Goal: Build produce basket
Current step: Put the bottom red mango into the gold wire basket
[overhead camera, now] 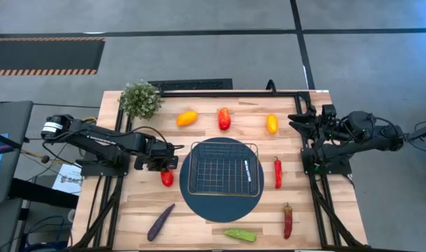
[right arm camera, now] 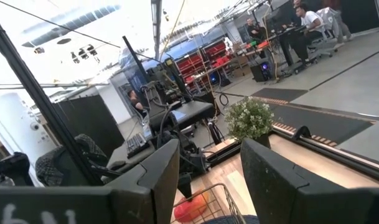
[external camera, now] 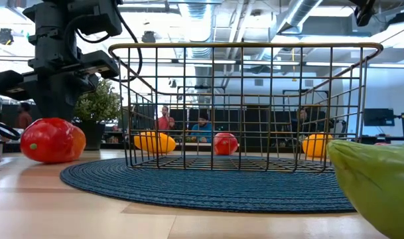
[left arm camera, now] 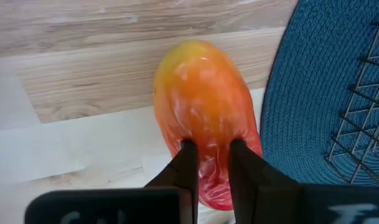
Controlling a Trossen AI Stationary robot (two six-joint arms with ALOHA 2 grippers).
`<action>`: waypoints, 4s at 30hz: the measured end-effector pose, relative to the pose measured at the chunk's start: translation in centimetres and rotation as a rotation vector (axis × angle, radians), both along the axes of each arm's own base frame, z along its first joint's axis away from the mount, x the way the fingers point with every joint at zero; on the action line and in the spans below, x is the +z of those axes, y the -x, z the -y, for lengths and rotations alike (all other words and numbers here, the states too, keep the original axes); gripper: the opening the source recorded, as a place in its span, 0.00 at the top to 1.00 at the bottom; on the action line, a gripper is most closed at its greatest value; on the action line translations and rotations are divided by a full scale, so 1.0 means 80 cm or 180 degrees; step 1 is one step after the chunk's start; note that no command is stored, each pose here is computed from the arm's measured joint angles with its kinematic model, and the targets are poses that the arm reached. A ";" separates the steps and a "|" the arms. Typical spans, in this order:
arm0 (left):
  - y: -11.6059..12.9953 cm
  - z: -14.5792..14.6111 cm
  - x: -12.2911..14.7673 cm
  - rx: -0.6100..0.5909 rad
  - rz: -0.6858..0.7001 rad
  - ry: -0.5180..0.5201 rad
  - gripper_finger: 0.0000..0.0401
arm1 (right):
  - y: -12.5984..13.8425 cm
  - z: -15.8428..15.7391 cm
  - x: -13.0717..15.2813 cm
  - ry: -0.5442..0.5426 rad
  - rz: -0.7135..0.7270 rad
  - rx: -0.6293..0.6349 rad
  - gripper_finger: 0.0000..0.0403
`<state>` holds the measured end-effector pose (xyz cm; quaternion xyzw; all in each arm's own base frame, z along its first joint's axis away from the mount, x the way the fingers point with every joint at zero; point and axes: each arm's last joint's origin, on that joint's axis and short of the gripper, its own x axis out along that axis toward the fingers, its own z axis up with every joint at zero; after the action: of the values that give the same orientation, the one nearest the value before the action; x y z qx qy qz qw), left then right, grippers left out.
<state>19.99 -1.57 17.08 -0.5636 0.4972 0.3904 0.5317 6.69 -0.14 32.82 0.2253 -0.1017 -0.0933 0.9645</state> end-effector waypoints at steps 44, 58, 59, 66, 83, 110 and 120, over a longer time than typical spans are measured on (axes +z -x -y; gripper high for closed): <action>-0.012 0.009 0.063 -0.2740 0.0680 -0.0029 0.47 | 0.001 0.001 0.003 -0.0097 0.0097 -0.0018 0.53; 0.004 -0.017 0.057 -0.3658 -0.0709 -0.0460 0.36 | 0.002 0.003 0.008 -0.0160 0.0250 -0.0194 0.55; 0.006 -0.021 0.059 -0.3574 -0.0872 -0.0576 0.36 | 0.002 0.003 0.008 -0.0160 0.0248 -0.0201 0.55; 0.004 -0.030 0.059 -0.3248 -0.0968 -0.0794 0.36 | 0.002 0.003 0.008 -0.0156 0.0245 -0.0215 0.55; -0.019 -0.028 0.056 -0.2992 -0.0209 -0.0622 0.36 | 0.002 0.003 0.008 -0.0132 0.0240 -0.0219 0.55; 0.002 -0.005 0.026 -0.6523 -0.0213 -0.0816 0.30 | -0.008 0.002 0.009 -0.0374 0.0255 -0.0235 0.55; -0.005 0.003 0.021 -0.6651 -0.0135 -0.1144 0.30 | -0.024 0.001 0.008 -0.0411 0.0188 -0.0274 0.55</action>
<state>20.43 -1.80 18.77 0.2375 0.6790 -0.1830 0.6701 8.65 -0.18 33.46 0.2852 -0.1335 -0.1343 0.9396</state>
